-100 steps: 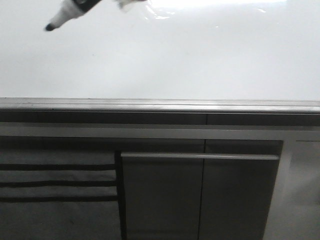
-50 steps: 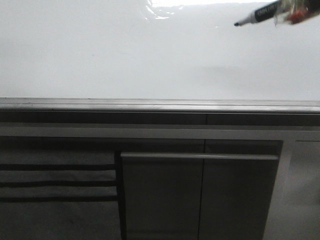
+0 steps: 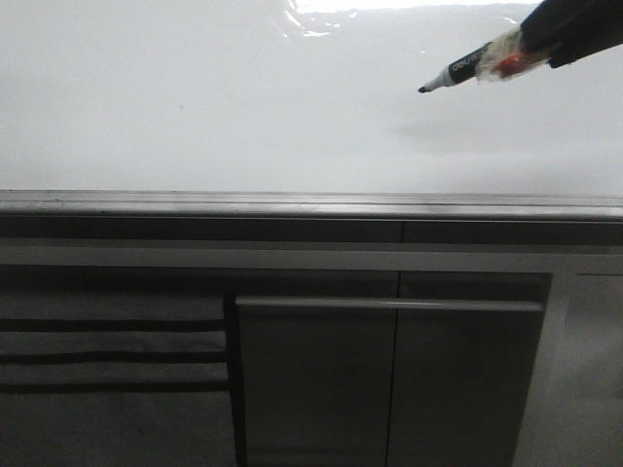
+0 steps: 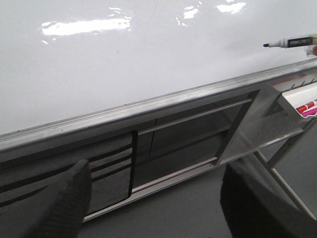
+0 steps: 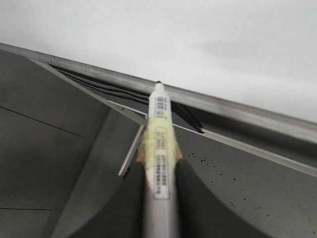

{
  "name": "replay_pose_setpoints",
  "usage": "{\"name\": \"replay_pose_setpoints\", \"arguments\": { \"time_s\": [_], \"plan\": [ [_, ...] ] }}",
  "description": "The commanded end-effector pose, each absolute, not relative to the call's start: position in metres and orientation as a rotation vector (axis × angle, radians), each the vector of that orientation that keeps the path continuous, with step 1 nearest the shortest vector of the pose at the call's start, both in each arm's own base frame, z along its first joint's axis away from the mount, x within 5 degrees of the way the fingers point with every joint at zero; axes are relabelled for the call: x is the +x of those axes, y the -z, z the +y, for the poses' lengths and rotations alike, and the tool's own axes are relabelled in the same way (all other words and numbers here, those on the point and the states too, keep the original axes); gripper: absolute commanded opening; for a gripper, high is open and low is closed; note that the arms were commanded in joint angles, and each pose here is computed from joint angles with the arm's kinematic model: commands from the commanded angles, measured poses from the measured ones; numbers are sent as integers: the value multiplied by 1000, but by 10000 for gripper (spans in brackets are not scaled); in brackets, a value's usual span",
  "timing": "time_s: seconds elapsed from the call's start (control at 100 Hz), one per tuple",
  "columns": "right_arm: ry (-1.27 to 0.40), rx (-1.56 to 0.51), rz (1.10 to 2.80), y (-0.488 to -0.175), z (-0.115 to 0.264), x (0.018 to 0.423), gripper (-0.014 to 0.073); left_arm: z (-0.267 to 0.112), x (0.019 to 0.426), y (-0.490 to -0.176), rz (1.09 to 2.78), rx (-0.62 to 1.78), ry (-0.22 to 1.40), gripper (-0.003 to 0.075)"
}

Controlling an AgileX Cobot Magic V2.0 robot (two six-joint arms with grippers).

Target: Write number 0 on whiteboard

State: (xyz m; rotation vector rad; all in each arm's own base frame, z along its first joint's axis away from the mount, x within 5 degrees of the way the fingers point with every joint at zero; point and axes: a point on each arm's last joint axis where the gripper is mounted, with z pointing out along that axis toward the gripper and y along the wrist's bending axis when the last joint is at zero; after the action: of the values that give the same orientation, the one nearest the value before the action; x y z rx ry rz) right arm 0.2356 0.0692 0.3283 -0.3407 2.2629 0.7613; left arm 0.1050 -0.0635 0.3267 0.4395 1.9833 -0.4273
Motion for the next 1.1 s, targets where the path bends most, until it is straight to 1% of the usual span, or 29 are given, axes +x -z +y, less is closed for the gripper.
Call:
{"name": "replay_pose_setpoints", "arguments": {
  "time_s": [0.0, 0.22, 0.32, 0.37, 0.43, 0.5, 0.6, 0.68, 0.77, 0.92, 1.0, 1.09],
  "plan": [
    [-766, -327, 2210, -345, 70, 257, -27, -65, 108, -341, 1891, 392, 466, 501],
    [-746, -364, 2217, -348, 74, 307, -27, -65, 108, -341, 1891, 392, 466, 501],
    [-776, -394, 2270, -337, 77, 324, -27, -65, 108, -341, 1891, 392, 466, 501],
    [-783, -420, 2319, -327, 78, 329, -27, -65, 108, -341, 1891, 392, 466, 501],
    [-761, -457, 2371, -318, 77, 330, -27, -65, 108, -341, 1891, 392, 466, 501],
    [-705, -436, 2419, -313, 69, 331, -27, -64, 108, -341, 1889, 399, 455, 501],
    [-687, -382, 2373, -327, 57, 332, -27, -64, 108, -341, 1890, 399, 451, 501],
    [-693, -377, 2316, -344, 57, 333, -27, -64, 108, -341, 1890, 399, 451, 501],
    [-704, -425, 2282, -355, 67, 334, -27, -64, 108, -341, 1890, 399, 451, 501],
    [-711, -479, 2240, -365, 83, 331, -27, -64, 108, -341, 1892, 399, 451, 501],
    [-704, -513, 2202, -378, 86, 321, -27, -64, 108, -341, 1893, 404, 445, 501],
    [-684, -607, 2148, -392, 88, 303, -27, -64, 108, -340, 1896, 416, 435, 501]
  ]
}}
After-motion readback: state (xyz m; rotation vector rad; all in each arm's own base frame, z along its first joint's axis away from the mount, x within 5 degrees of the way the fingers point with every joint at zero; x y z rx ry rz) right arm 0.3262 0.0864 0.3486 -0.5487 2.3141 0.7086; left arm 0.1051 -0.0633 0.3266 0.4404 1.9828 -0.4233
